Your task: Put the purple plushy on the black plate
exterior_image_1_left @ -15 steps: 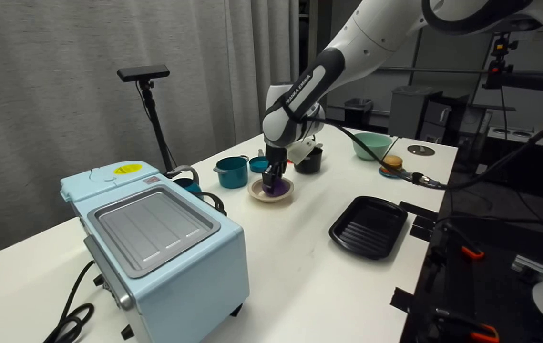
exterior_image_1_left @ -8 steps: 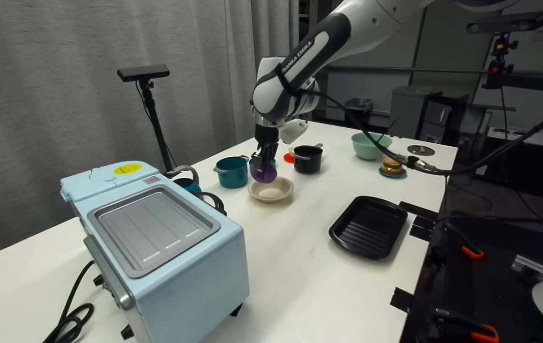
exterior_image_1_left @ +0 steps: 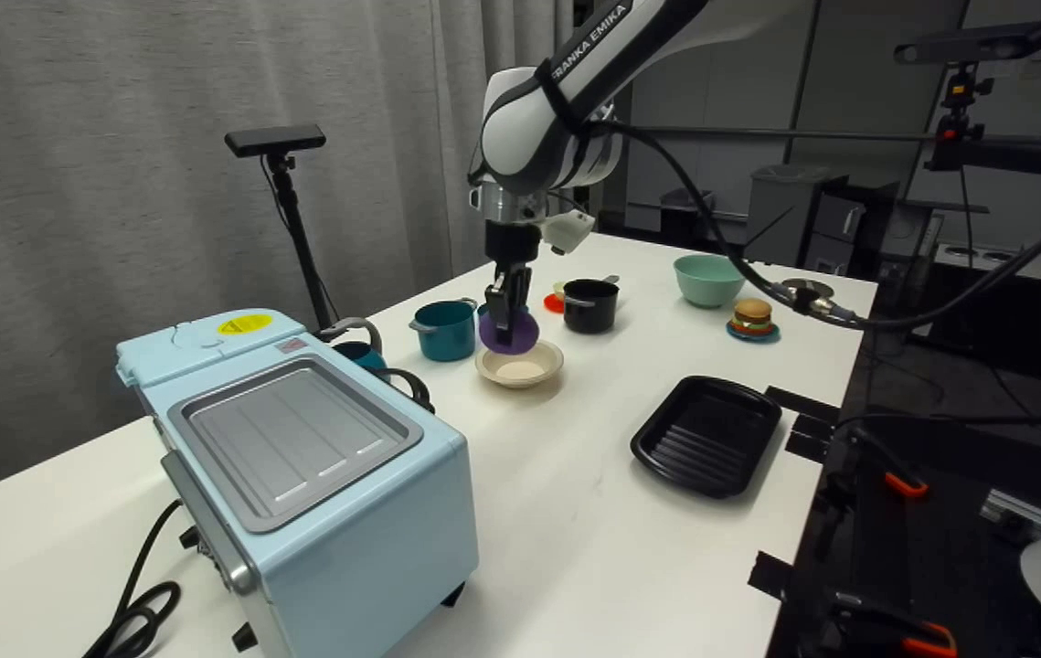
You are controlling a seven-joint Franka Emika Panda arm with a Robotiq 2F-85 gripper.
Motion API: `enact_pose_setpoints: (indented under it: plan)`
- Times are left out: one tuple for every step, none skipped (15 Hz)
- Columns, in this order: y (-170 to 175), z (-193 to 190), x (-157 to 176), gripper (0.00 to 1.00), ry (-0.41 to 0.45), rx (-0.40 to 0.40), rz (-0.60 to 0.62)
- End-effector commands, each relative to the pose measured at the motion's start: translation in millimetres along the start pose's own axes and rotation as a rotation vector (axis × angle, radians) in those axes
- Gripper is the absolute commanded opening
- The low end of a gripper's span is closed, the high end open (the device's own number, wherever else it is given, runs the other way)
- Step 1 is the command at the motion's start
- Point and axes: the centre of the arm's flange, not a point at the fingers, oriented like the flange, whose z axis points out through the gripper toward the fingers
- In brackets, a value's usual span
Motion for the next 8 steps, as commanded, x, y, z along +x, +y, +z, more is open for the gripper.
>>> enact_pose_setpoints:
  plan:
    - [-37.9, -11.7, -63.1, 0.06, -0.068, 0.036, -0.086]
    - [-46.0, -9.7, -76.4, 0.06, -0.089, 0.042, -0.106]
    - [-54.5, -9.3, -92.0, 0.06, -0.109, 0.053, -0.128]
    - [-62.3, -8.7, -103.2, 0.06, -0.127, 0.064, -0.146]
    - [-71.3, -9.0, -118.3, 0.06, -0.133, 0.07, -0.166]
    - [-76.9, -8.4, -129.5, 0.06, -0.147, 0.081, -0.178]
    - [-82.6, -8.2, -139.1, 0.06, -0.152, 0.094, -0.196]
    - [-89.7, -8.4, -151.7, 0.06, -0.151, 0.099, -0.208]
